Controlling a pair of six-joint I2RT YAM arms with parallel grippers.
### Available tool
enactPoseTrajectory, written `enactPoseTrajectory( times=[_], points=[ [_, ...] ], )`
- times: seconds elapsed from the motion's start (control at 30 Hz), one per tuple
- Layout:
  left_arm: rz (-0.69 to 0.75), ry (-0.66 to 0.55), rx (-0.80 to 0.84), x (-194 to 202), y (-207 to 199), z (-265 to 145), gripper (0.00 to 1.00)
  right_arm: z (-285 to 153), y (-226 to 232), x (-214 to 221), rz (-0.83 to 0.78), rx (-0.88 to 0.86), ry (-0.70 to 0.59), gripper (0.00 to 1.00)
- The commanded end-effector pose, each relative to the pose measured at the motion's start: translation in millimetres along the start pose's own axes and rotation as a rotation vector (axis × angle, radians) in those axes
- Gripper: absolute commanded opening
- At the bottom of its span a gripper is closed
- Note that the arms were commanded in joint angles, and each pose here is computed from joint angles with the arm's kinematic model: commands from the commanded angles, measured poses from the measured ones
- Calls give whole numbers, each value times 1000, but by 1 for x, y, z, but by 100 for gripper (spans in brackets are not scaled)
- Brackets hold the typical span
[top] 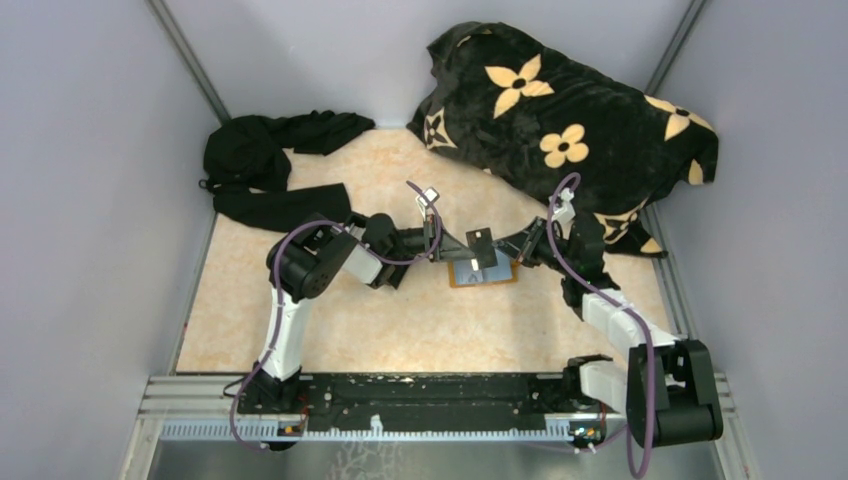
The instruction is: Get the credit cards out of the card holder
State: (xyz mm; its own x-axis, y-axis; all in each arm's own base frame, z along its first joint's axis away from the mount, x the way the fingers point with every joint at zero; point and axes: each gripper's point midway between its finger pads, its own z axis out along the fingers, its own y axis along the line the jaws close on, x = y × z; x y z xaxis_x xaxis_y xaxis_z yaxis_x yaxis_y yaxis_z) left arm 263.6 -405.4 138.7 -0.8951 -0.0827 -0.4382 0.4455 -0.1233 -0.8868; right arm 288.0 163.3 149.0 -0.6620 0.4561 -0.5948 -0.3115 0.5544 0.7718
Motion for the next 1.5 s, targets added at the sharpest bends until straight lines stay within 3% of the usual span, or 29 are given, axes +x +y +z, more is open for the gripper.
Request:
enactPoseTrajectory(
  times=[0.0, 0.27, 0.37, 0.47, 0.53, 0.6, 0.8, 1.1, 1.2, 1.3, 1.47],
  points=[
    [84, -8, 78, -5, -16, 5, 0, -3, 12, -8, -52, -44, -20, 0],
    [83, -21, 57, -9, -13, 6, 0, -5, 13, -4, -53, -51, -7, 0],
    [89, -23, 43, -12, -11, 7, 10, -6, 13, -3, -56, -50, -4, 0],
    [96, -28, 42, -14, -12, 8, 11, -6, 13, -1, -54, -51, 0, 0],
    [97, -29, 44, -16, -12, 10, 9, -7, 13, 0, -53, -55, 2, 0],
    [100, -28, 44, -17, -12, 10, 0, -7, 13, 1, -53, -52, 4, 0],
    [124, 23, 15, -16, -12, 12, 0, -9, 10, -4, -73, -15, -17, 0],
    [299, 115, -383, -29, 4, -17, 0, -14, 4, -49, -170, 131, -160, 7],
    [323, 107, -477, -42, -3, -33, 0, -8, 0, -52, -153, 124, -162, 7],
    [364, 172, -511, -46, -17, -50, 0, -2, -1, -48, -134, 99, -136, 7],
    [445, 313, -780, -59, -19, -89, 0, 3, -13, -39, -130, 108, -107, 7]
  ],
)
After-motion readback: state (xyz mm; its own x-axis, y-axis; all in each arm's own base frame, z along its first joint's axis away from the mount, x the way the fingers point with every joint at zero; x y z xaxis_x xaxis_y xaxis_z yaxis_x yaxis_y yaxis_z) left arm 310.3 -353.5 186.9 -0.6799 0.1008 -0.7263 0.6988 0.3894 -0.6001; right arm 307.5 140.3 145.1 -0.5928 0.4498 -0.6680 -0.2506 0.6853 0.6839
